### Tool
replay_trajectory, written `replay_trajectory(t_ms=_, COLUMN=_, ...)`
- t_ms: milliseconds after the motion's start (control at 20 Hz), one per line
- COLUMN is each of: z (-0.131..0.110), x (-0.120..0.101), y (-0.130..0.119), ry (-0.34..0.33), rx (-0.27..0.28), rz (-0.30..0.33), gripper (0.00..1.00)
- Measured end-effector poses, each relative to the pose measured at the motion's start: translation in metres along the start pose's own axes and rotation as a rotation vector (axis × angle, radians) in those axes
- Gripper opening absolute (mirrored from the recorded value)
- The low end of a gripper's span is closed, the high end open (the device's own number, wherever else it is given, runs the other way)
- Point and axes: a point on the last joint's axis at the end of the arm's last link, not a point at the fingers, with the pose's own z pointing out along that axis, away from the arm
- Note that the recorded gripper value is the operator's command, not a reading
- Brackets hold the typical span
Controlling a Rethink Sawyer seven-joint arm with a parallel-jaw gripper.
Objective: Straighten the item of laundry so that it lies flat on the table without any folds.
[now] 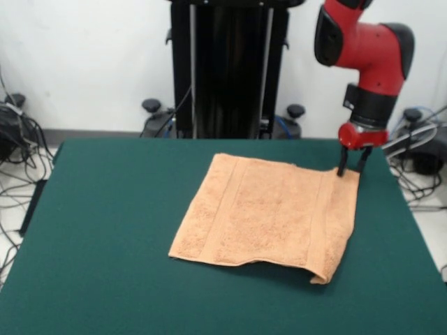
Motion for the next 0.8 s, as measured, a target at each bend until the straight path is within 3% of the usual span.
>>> replay_trajectory(t_ms=500, z=-0.004, x=-0.001, y=-0.005, ry=0.001, rx=-0.004, rz=0.006, gripper=1.00)
replay_trajectory(t_ms=800, z=-0.037, x=-0.019, y=-0.048, ry=0.041, rx=-0.005, rz=0.077, gripper=1.00)
